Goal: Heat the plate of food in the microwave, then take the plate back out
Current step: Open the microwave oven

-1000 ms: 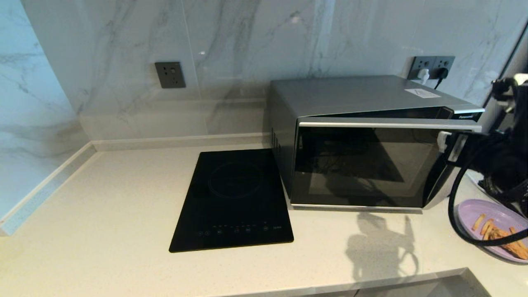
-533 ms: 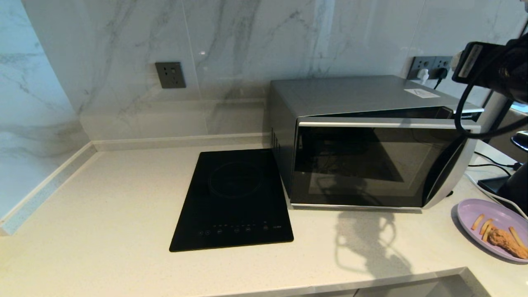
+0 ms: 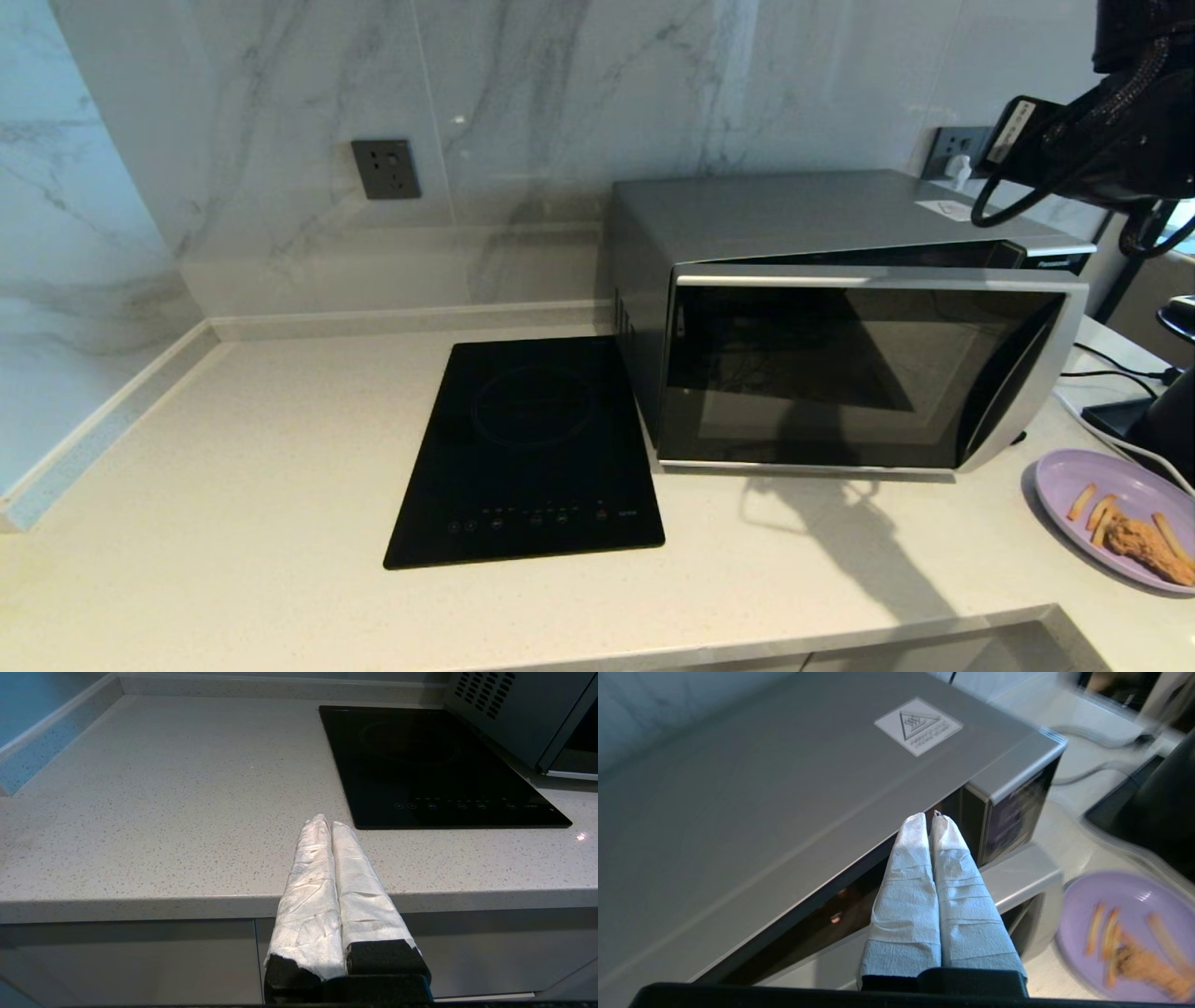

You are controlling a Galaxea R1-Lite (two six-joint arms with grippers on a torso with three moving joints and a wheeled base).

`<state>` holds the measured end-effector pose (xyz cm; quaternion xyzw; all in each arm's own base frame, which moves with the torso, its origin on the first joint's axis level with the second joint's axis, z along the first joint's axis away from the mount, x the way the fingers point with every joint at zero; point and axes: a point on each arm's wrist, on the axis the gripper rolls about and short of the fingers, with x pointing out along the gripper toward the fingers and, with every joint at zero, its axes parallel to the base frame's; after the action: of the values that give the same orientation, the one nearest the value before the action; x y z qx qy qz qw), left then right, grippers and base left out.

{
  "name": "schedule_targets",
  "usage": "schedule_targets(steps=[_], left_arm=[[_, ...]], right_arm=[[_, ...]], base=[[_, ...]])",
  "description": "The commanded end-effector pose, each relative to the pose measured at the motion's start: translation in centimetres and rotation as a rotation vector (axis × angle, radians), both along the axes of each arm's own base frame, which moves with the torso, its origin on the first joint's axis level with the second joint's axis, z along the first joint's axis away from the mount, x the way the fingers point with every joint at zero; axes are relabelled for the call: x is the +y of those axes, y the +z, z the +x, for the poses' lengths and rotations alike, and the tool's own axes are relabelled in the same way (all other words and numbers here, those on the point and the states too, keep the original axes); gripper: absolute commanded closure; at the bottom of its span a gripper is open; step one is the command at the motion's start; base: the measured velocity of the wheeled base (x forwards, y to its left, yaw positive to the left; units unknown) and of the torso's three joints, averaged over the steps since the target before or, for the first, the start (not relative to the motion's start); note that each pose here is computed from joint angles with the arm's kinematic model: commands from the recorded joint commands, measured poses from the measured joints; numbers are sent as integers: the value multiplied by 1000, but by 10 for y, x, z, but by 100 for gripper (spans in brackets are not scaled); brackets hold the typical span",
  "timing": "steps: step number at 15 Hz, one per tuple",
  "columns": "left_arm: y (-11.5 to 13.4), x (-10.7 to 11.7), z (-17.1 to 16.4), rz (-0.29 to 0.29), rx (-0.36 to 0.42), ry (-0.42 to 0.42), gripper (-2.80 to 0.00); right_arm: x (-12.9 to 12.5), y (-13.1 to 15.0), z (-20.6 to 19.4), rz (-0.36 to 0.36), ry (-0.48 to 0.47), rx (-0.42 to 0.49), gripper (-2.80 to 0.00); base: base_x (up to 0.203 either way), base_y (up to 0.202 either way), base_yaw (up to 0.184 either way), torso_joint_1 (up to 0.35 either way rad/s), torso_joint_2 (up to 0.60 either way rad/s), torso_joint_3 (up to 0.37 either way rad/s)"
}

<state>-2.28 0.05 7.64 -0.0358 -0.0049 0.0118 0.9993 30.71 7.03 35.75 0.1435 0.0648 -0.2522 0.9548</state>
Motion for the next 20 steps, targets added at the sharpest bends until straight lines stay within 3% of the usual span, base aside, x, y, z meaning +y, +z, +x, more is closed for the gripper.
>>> schedule_targets(steps=[1,4,7,15,20], left_arm=[[0,0,0,-1,1,1,0],[0,0,0,-1,1,1,0],[0,0,0,-1,1,1,0],[0,0,0,-1,1,1,0],[0,0,0,-1,1,1,0]], right_arm=[[-20,-5,10,139,28,102,0],[-54,-20,28,255,9,149,0],[-71,-34,42,288,3,189,0],[-75,-48,47,301,5,256,0],[-73,-37,17,335,59,315,0]], base=[[0,0,0,0,0,0],[0,0,0,0,0,0],[0,0,0,0,0,0],[0,0,0,0,0,0],[0,0,0,0,0,0]])
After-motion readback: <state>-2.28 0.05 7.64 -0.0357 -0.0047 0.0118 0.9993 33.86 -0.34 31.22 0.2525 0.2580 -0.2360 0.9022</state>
